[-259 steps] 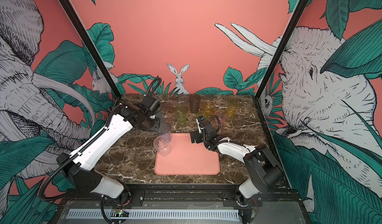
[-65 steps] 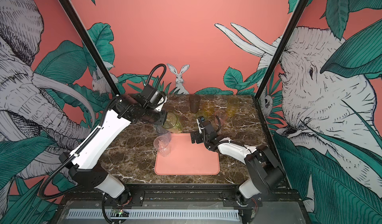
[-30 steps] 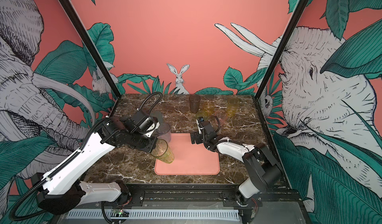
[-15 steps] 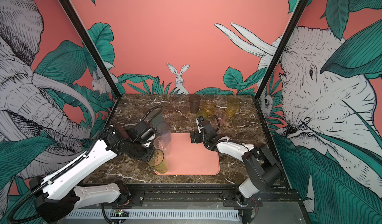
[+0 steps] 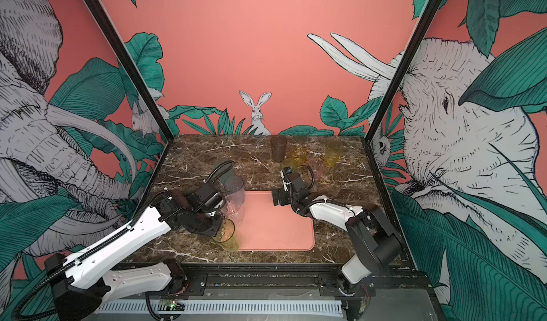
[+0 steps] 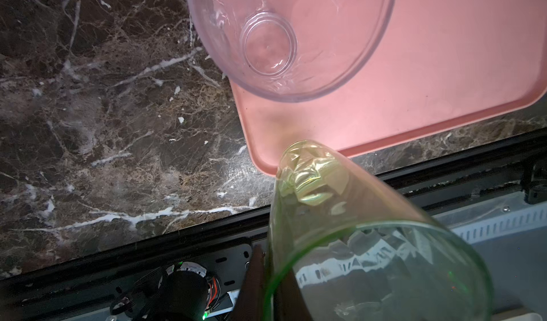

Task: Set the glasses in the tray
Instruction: 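Lower the green glass onto the tray corner nearest the robot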

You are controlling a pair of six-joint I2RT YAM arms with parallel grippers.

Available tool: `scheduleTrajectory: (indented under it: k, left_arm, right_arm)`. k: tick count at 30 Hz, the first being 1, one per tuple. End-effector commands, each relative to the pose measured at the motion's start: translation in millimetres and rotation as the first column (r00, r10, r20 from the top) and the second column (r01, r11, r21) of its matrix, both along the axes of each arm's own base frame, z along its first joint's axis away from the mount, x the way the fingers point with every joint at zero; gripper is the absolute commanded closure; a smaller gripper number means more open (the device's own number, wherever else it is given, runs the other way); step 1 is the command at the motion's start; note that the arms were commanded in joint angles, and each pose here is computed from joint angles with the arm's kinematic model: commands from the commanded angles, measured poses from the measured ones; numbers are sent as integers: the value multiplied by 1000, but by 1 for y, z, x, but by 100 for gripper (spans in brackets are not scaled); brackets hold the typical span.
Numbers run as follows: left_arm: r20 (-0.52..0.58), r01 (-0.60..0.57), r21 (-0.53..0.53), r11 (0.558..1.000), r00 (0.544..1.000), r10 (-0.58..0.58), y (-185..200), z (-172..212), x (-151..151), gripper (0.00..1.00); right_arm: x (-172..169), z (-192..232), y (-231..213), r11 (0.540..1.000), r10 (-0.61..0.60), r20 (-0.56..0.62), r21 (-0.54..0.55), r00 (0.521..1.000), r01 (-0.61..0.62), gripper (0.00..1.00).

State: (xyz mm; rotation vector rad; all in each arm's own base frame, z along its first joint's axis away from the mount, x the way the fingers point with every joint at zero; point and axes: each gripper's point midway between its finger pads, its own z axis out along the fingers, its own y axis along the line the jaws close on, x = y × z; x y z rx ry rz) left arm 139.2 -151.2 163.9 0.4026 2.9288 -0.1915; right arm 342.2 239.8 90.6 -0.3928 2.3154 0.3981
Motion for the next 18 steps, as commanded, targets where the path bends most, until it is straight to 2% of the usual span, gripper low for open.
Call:
scheduleTrajectory:
  k: [1, 18]
  left_arm:
    - [14, -22, 17, 1000, 1000, 22, 1, -4, 4, 100]
    - [7, -25, 48, 999, 1000, 25, 0, -13, 9, 100]
  right_arm:
    - [7, 12, 7, 1000, -1, 29, 21, 1000, 0, 2]
    - [7, 11, 8, 1000, 3, 20, 17, 1000, -3, 2]
